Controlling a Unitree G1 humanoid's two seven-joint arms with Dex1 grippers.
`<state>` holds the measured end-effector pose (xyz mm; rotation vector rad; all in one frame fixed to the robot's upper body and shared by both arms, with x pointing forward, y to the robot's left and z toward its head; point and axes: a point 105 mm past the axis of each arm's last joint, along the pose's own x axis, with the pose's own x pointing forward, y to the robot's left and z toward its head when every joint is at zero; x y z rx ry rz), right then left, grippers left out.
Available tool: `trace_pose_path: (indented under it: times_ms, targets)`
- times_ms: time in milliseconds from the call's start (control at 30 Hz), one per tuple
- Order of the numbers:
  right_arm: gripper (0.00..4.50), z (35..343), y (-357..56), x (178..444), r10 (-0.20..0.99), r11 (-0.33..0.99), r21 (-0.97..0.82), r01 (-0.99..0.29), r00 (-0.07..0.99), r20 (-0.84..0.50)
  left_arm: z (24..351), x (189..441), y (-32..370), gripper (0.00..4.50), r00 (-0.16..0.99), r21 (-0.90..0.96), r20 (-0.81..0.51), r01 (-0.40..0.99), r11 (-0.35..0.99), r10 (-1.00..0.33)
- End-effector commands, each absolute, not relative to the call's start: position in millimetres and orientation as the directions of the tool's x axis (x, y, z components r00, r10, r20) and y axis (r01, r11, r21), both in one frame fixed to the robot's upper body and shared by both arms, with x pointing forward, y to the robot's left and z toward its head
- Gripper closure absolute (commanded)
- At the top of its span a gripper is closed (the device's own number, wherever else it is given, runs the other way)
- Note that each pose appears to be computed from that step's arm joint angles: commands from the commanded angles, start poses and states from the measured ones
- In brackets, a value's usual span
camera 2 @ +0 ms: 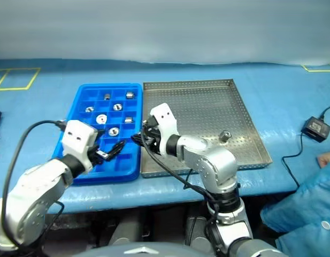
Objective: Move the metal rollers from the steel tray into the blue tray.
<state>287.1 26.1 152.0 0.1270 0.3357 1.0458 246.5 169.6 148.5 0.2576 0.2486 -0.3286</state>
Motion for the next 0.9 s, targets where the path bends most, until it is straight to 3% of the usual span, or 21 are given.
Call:
trace_pose_path:
  times_ms: [33, 200, 500, 733, 900]
  targets:
    - [2.87, 166, 54, 274, 0.932, 0.360, 0.248, -0.900, 0.336, -0.135, 160, 235, 186, 0.68, 0.950, 0.270, -0.242, 0.260, 0.927, -0.196]
    - [2.87, 151, 77, 262, 0.961, 0.262, 0.247, -0.933, 0.228, -0.158, 141, 220, 201, 0.68, 0.942, 0.244, -0.314, 0.202, 0.949, -0.120]
    - [2.87, 129, 81, 273, 0.945, 0.292, 0.239, -0.926, 0.242, -0.218, 131, 219, 189, 0.68, 0.932, 0.197, -0.335, 0.212, 0.957, -0.137]
    - [0.61, 128, 71, 275, 0.935, 0.325, 0.168, -0.931, 0.291, -0.202, 134, 223, 187, 0.68, 0.933, 0.209, -0.330, 0.223, 0.952, -0.146]
    - [0.61, 148, 55, 279, 0.925, 0.371, 0.120, -0.921, 0.355, -0.136, 136, 231, 176, 0.68, 0.928, 0.184, -0.310, 0.272, 0.945, -0.207]
